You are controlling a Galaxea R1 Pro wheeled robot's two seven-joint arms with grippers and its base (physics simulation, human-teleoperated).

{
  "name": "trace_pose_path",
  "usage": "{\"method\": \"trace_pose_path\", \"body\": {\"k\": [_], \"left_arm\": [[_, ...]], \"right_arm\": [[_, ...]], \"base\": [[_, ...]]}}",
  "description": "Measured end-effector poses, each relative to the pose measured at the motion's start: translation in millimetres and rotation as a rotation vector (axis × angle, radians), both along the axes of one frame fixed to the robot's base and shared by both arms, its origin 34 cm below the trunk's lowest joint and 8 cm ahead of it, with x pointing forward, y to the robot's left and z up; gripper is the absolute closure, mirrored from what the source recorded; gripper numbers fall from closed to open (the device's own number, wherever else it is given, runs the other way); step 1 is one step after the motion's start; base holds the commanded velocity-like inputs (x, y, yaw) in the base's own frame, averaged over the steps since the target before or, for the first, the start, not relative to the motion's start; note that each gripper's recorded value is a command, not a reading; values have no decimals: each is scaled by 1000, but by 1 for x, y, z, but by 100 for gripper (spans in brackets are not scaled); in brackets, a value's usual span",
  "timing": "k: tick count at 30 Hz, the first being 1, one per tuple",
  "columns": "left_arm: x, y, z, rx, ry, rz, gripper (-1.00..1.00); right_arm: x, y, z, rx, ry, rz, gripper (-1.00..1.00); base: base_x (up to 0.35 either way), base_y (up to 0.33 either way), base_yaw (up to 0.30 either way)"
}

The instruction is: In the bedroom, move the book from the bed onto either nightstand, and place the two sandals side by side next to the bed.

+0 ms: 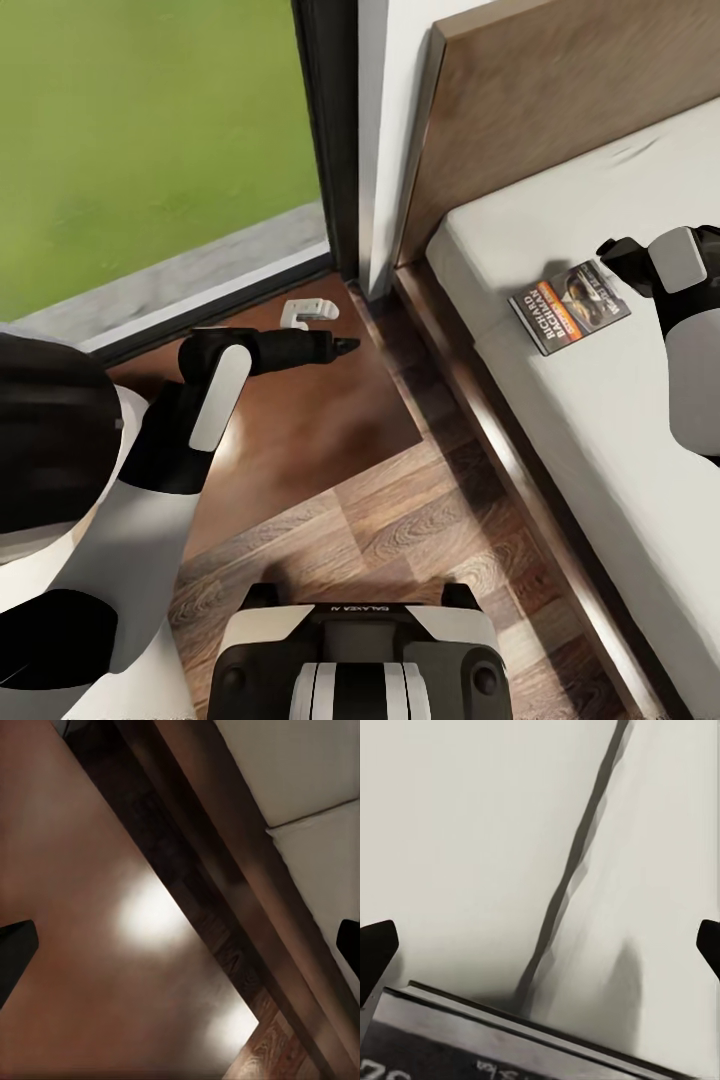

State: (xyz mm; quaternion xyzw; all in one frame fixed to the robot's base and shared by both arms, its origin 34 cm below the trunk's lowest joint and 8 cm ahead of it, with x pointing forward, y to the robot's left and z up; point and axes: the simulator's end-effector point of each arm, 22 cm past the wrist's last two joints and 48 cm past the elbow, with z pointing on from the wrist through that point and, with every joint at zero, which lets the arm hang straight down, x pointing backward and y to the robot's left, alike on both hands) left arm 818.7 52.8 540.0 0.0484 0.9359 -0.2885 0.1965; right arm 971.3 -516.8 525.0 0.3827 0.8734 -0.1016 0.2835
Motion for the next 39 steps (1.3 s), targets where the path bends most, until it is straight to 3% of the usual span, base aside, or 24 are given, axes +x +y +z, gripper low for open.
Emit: {"method": "trace_pose_path", "body": {"k": [12,23,39], "left_arm": [[-5,1,-13,7,18,1,-100],[-6,0,-14,-2,21,0,-100],[-6,0,-13,-2,20,0,-100]], "right_arm": [[-5,0,-14,-1,15,-1,-100],[-6,-1,-16,-5,20,1,-100],[-6,-1,-16,-6,20,2,-100]], "base": [[-15,-44,0],[-120,183,0],[-9,16,0]]}}
